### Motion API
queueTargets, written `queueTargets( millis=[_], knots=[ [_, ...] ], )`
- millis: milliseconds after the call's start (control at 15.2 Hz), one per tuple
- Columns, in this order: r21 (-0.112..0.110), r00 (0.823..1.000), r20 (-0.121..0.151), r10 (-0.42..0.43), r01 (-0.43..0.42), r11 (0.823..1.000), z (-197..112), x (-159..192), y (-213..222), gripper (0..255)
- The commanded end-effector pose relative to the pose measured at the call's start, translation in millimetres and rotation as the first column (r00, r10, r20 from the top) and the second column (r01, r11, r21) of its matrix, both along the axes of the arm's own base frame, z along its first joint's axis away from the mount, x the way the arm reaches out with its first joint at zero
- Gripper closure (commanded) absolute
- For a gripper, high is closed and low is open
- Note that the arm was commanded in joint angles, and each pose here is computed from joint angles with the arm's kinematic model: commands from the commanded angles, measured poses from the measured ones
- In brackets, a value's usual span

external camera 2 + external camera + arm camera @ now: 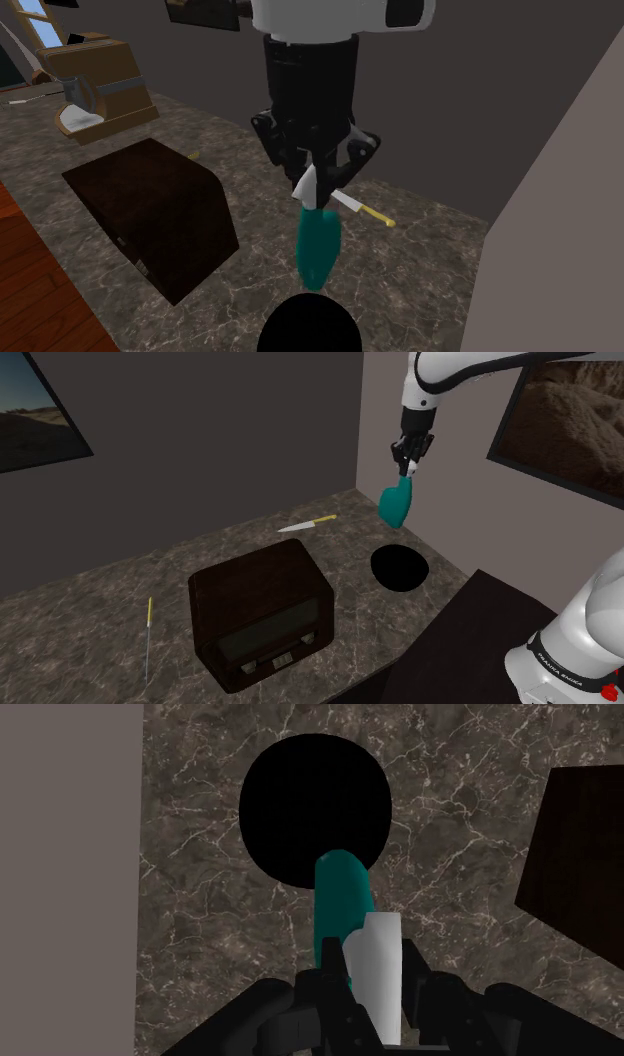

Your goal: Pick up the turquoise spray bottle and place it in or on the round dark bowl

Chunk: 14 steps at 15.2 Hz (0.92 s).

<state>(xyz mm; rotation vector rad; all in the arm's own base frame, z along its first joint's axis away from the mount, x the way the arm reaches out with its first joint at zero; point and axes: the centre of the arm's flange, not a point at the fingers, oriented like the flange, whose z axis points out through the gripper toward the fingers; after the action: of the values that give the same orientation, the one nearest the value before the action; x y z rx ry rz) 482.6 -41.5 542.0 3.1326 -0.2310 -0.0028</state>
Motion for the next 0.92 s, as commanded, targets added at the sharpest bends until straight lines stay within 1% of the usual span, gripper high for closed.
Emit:
queueTargets(
  millis=[0, 66, 858],
  knots=[
    [0.0, 1.0, 0.0, 0.0, 0.0, 1.0, 8, -23, -5, 255],
    [0.0, 1.0, 0.0, 0.0, 0.0, 1.0, 15, -39, -9, 255],
    [0.0, 1.0, 0.0, 0.0, 0.0, 1.0, -49, -39, -9, 255]
  ],
)
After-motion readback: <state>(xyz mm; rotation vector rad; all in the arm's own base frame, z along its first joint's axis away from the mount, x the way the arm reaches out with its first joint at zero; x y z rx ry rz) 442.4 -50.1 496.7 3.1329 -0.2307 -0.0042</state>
